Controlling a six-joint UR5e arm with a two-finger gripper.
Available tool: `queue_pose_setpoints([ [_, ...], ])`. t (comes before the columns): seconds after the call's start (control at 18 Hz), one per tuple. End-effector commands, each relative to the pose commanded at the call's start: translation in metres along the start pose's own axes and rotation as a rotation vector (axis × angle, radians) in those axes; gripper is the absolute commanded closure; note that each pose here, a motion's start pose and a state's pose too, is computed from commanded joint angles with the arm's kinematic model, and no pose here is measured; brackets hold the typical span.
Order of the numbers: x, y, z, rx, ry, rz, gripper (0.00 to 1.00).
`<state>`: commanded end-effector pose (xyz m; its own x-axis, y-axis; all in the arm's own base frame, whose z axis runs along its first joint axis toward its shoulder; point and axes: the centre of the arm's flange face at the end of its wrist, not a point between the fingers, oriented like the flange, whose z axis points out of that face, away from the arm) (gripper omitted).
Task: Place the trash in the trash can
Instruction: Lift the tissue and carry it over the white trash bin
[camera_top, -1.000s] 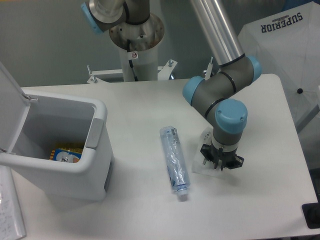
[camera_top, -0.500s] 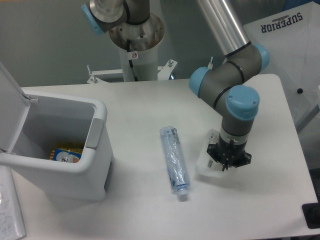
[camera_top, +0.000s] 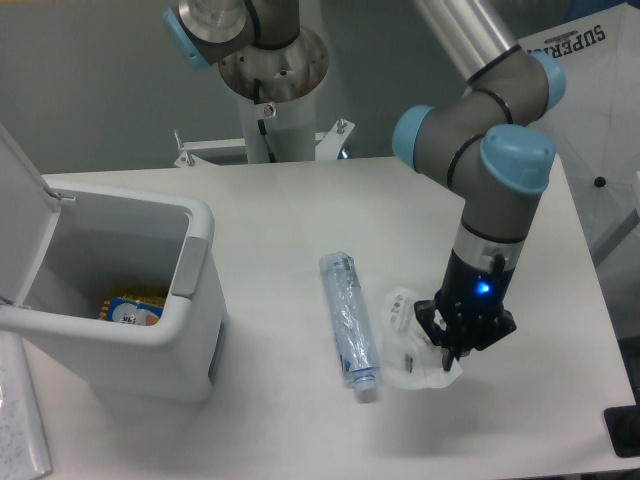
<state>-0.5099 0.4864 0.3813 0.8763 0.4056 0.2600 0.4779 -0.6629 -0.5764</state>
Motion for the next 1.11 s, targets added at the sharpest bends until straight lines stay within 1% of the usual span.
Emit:
queue_pose_setpoints([
  [0.11,0.015,-0.011,-0.005,0.026,0.026,-0.027,1.0],
  [0.22,0.033,-0.024,-0.019,0.058,0.051,-0.068,1.0],
  [0.33,0.049,-0.031,-0.031,0.086,0.091,-0.108,1.0],
  [0.44,0.072,-0.038,-0.04,0.105,0.132,-0.123,1.0],
  [0.61,0.102,-0.043,-0.049,0.111,0.155,-0.146,1.0],
  [0.72,0.132,-0.047,-0.055,0.112,0.175,-0.155,1.0],
  [0.89,0.181,-0.05,-0.073,0.121,0.204,-0.157,1.0],
  [1.0,0.222,-0.046,-0.083,0.118,0.232,-0.143,1.0],
  [1.11,0.246,-0.039,-0.089,0.111,0.249,-0.124,1.0],
])
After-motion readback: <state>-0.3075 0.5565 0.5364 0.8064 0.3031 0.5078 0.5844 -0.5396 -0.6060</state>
